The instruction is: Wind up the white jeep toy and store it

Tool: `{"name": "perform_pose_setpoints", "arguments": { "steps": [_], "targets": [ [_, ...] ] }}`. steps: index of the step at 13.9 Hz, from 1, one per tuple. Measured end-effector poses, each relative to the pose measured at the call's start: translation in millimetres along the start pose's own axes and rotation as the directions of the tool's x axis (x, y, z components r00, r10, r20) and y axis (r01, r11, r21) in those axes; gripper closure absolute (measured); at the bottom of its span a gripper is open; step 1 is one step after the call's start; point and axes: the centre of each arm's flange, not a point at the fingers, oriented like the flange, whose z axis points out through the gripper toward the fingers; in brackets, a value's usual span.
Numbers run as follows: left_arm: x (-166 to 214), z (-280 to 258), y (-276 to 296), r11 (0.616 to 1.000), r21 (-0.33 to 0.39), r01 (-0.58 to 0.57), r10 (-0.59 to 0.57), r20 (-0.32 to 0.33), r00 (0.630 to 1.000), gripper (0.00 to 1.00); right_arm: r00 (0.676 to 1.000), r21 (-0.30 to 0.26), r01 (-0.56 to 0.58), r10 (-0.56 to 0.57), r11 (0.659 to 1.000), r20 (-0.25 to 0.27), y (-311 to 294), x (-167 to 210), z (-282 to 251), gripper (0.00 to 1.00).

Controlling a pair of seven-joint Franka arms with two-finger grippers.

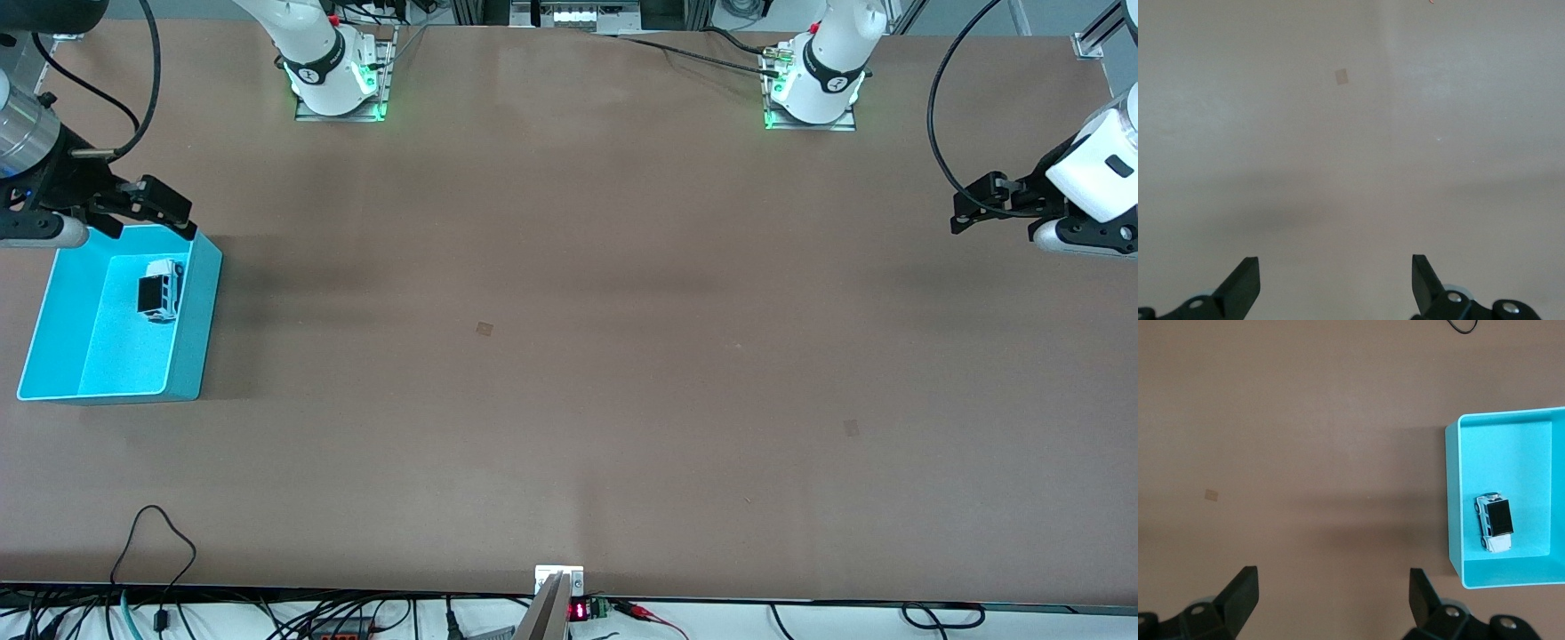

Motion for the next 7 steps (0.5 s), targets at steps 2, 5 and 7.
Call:
{"name": "perform_pose_setpoints", "arguments": {
  "steps": [2, 5, 7],
  "targets": [
    [0.1, -0.1, 1.1, 1.000, 0.000, -0.002, 0.002, 0.000, 1.000, 0.00, 1.000, 0.000, 0.000, 0.000, 1.000, 0.000, -0.1, 0.0, 0.1, 0.00],
    [0.1, -0.2, 1.4, 1.000, 0.000, -0.003, 0.003, 0.000, 1.000, 0.00, 1.000, -0.001, 0.002, -0.002, 1.000, -0.003, -0.2, 0.2, -1.3, 0.00],
    [0.1, -0.2, 1.5, 1.000, 0.000, -0.003, 0.003, 0.000, 1.000, 0.00, 1.000, 0.000, 0.002, -0.002, 1.000, -0.010, 0.2, 0.3, -9.1, 0.00]
  ]
}}
